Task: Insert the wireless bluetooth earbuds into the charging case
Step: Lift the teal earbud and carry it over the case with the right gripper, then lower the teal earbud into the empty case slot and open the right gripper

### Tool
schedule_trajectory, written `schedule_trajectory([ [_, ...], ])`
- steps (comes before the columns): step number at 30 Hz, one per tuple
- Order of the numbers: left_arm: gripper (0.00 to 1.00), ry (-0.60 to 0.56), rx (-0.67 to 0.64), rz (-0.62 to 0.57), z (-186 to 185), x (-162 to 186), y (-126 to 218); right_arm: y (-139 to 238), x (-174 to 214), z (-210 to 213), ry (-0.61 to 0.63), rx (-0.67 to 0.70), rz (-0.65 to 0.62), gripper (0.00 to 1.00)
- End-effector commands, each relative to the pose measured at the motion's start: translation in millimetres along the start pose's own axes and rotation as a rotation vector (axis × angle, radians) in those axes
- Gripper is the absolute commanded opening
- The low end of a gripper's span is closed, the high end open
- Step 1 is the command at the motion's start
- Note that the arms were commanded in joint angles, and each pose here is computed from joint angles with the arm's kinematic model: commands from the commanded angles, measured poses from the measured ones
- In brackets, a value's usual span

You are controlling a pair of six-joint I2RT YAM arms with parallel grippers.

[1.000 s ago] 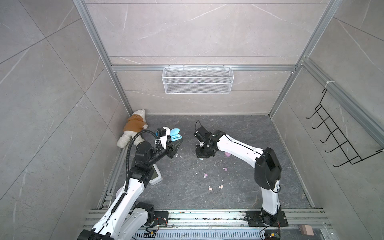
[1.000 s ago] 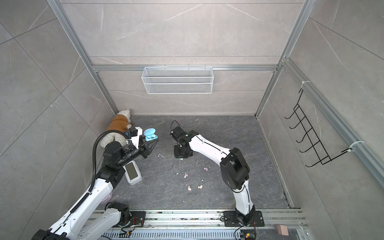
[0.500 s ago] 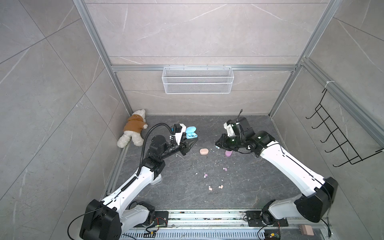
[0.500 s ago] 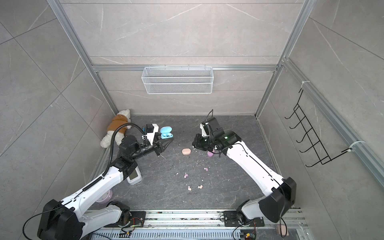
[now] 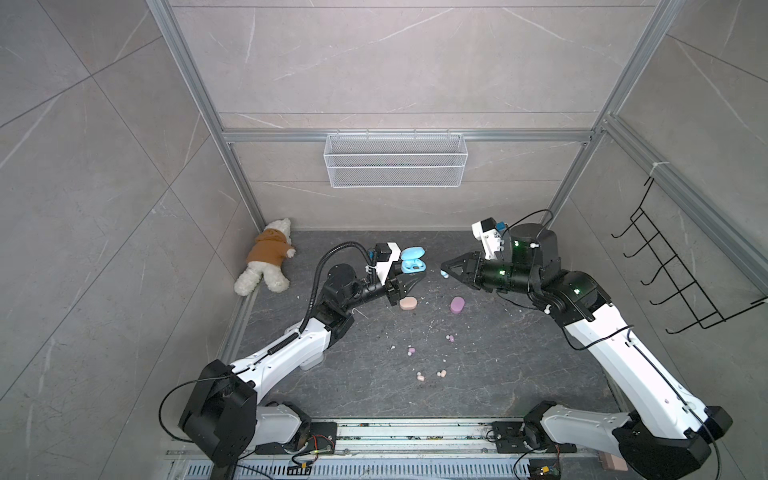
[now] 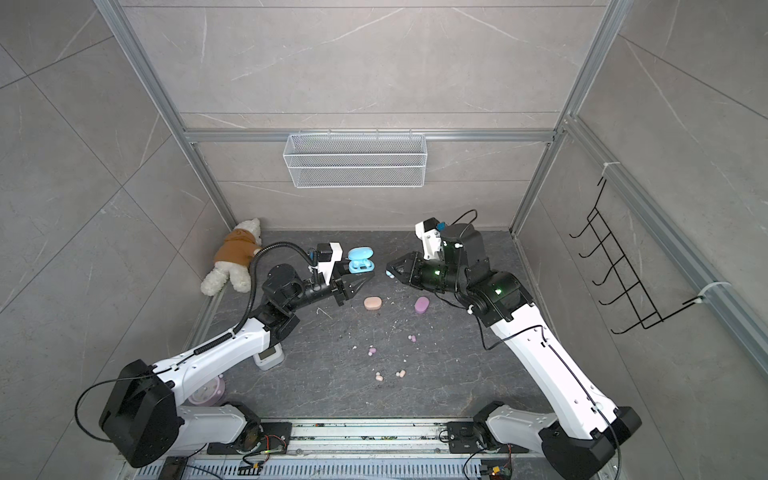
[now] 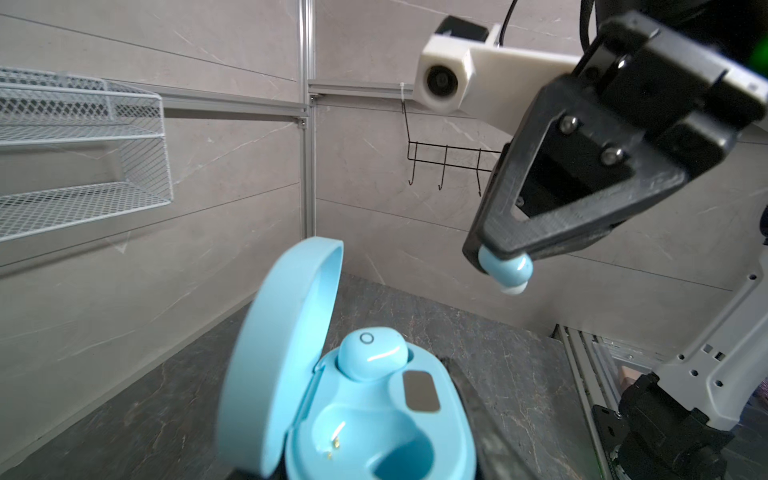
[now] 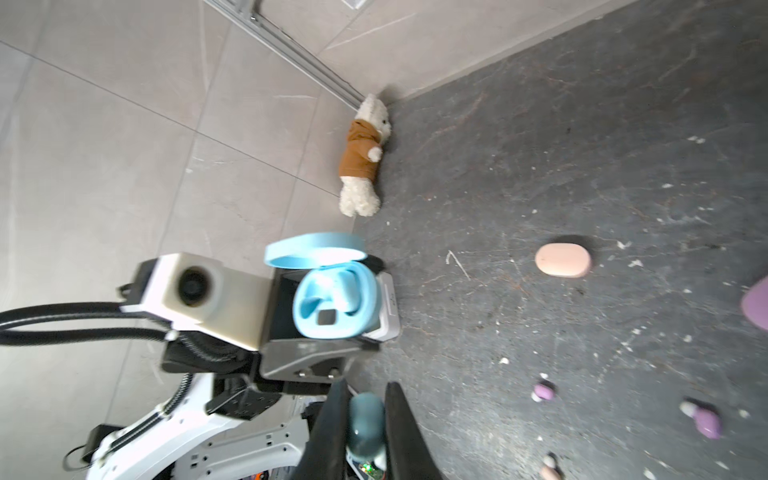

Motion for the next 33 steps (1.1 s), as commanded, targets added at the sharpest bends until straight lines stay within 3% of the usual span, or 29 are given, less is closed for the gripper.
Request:
schedule_trajectory([
  [1, 0.15, -0.069, 0.068, -0.115, -7, -24, -9, 12, -4, 19, 0.003, -0.138, -0.033, 0.17],
  [18, 0.15, -0.103, 0.172, -0.115, -25, -27, -22, -8, 9, 22, 0.048, -0.23, 0.014, 0.17],
  [33, 0.15, -0.132, 0.181, -0.114, -34, -33, -19, -18, 20, 18, 0.085, -0.139, 0.015, 0.18],
])
Point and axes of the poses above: each gripper's point midway between its finger pads, its own y axis back along the fingers, its own z axis along the line the jaws close on, x = y × z, the point moved 9 cm from there along y, back along the fingers, and after that the axes turned 6 degrees about -y, right-handed, at the moved point
